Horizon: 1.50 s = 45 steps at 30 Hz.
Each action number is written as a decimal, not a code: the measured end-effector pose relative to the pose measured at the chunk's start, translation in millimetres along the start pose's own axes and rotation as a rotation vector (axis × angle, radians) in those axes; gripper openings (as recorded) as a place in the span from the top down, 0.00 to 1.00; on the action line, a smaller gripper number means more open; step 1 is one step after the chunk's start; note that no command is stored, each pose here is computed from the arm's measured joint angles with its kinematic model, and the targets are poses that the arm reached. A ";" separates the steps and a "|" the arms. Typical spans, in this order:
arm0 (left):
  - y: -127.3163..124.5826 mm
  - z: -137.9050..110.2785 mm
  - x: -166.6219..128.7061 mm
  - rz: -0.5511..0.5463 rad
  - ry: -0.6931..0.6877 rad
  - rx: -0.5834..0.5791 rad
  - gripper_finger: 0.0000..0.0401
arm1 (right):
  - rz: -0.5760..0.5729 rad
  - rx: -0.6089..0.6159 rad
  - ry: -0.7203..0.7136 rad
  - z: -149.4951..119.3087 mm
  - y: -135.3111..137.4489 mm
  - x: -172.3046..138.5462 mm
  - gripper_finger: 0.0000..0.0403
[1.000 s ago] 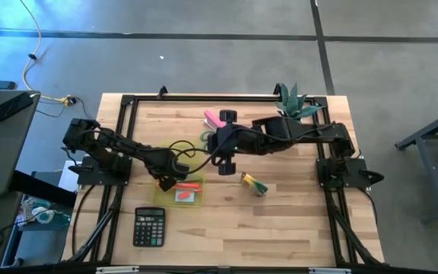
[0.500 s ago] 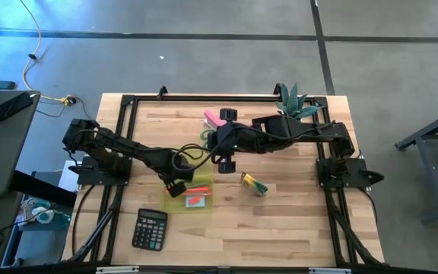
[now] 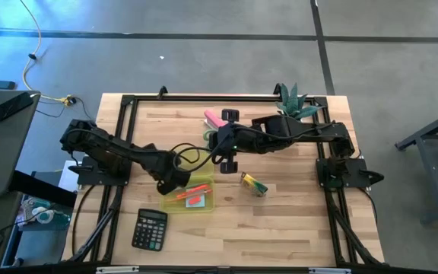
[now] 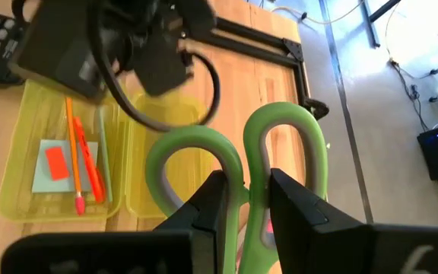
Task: Pack school essentials
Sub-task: Put the green scissors into the yellow supply box
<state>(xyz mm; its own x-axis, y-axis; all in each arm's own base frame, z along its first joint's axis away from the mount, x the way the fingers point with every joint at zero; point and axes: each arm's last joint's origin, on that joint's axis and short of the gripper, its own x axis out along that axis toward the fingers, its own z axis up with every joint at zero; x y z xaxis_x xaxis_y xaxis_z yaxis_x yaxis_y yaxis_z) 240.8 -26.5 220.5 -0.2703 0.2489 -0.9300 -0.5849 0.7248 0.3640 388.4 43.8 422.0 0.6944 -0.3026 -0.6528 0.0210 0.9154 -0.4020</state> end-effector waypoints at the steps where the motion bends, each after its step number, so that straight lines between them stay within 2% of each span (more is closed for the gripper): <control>1: 0.6 -3.7 -0.5 0.023 0.015 -0.005 1.00 | 0.000 0.001 0.003 -0.3 0.0 0.0 0.86; 8: -6.4 -18.1 10.0 0.046 0.050 -0.035 1.00 | 0.001 0.002 0.002 -0.3 0.1 0.0 0.86; 16: -15.0 -21.6 38.0 -0.029 0.069 -0.034 1.00 | 0.001 0.002 0.002 -0.2 0.3 -0.1 0.86; 20: -20.6 -17.4 46.3 -0.115 0.054 -0.028 1.00 | 0.001 0.019 0.002 -0.2 0.3 -0.1 0.86; 45: -15.7 23.5 55.7 -0.309 -0.091 0.003 1.00 | -0.003 0.016 0.005 -0.6 -1.7 0.8 0.86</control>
<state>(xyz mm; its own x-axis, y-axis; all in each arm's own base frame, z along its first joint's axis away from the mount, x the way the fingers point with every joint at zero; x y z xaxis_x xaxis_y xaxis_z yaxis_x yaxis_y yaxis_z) 252.9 -8.9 161.8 -0.0106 0.0736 -0.9972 -0.6261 0.7771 0.0640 388.4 41.8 421.7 0.6910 -0.3065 -0.6547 0.0342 0.9185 -0.3939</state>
